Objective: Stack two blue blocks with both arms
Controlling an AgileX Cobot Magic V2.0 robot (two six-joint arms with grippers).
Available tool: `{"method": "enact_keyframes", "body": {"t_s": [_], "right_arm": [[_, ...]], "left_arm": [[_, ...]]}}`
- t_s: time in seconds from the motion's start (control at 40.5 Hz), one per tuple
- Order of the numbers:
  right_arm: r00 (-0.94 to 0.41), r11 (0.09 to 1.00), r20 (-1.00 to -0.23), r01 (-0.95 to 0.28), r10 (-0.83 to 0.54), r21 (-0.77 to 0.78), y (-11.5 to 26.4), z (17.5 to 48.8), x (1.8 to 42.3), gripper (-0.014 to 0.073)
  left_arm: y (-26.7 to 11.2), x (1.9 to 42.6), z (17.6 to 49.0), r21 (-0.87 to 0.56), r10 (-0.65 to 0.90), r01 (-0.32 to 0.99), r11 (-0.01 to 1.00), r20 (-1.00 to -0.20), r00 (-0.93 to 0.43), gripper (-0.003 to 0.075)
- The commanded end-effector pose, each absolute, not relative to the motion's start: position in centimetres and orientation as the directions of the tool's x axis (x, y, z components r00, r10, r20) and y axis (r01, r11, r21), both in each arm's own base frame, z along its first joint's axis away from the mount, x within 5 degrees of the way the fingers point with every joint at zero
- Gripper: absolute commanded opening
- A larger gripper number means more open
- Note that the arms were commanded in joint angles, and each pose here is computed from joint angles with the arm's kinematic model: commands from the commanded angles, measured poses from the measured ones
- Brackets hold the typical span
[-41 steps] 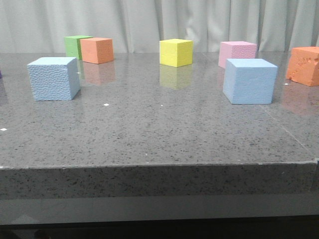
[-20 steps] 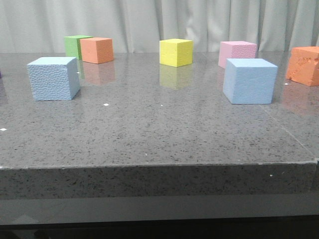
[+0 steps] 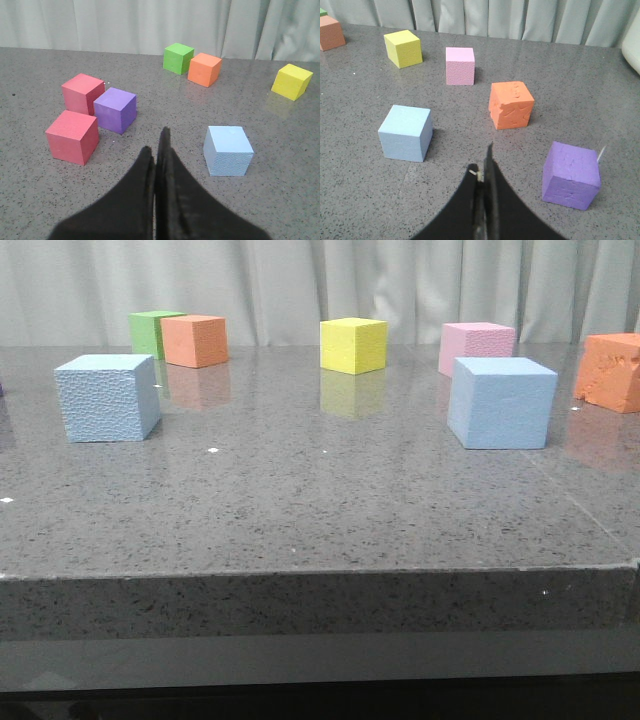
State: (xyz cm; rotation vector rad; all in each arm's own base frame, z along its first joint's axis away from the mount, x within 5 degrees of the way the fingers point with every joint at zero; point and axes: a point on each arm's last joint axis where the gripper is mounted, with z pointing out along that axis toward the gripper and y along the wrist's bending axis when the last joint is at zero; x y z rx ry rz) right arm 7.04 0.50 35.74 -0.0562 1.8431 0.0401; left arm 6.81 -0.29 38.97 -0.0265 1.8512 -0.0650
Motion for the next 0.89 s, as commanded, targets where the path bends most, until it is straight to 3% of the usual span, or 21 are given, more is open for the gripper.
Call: {"method": "enact_keyframes", "body": {"t_s": [0.0,0.074,0.173,0.271,0.863], "right_arm": [[-0.151,0.999,-0.988,-0.051,-0.010,-0.002,0.44,37.58,7.30,-0.0005],[-0.133,0.999,-0.991,-0.049,-0.012,-0.005,0.42,37.74,7.32,0.0205],[-0.126,0.999,-0.992,-0.049,-0.011,-0.005,0.42,37.81,7.33,0.0465],[-0.126,0.999,-0.992,-0.049,-0.010,-0.004,0.42,37.81,7.33,0.0596],[-0.130,0.999,-0.991,-0.051,-0.008,-0.001,0.44,37.77,7.33,0.0602]], "left_arm": [[-0.30,6.98,40.48,-0.065,-0.059,0.022,0.998,-0.981,-0.187,0.0007],[-0.10,6.98,40.47,-0.030,-0.028,0.006,1.000,-0.982,-0.186,0.0133],[0.09,6.99,40.49,0.003,0.002,-0.008,1.000,-0.983,-0.184,0.0390],[0.09,6.99,40.49,0.003,0.002,-0.008,1.000,-0.983,-0.184,0.0530],[0.09,6.99,40.49,0.003,0.002,-0.008,1.000,-0.983,-0.184,0.0532]]}}
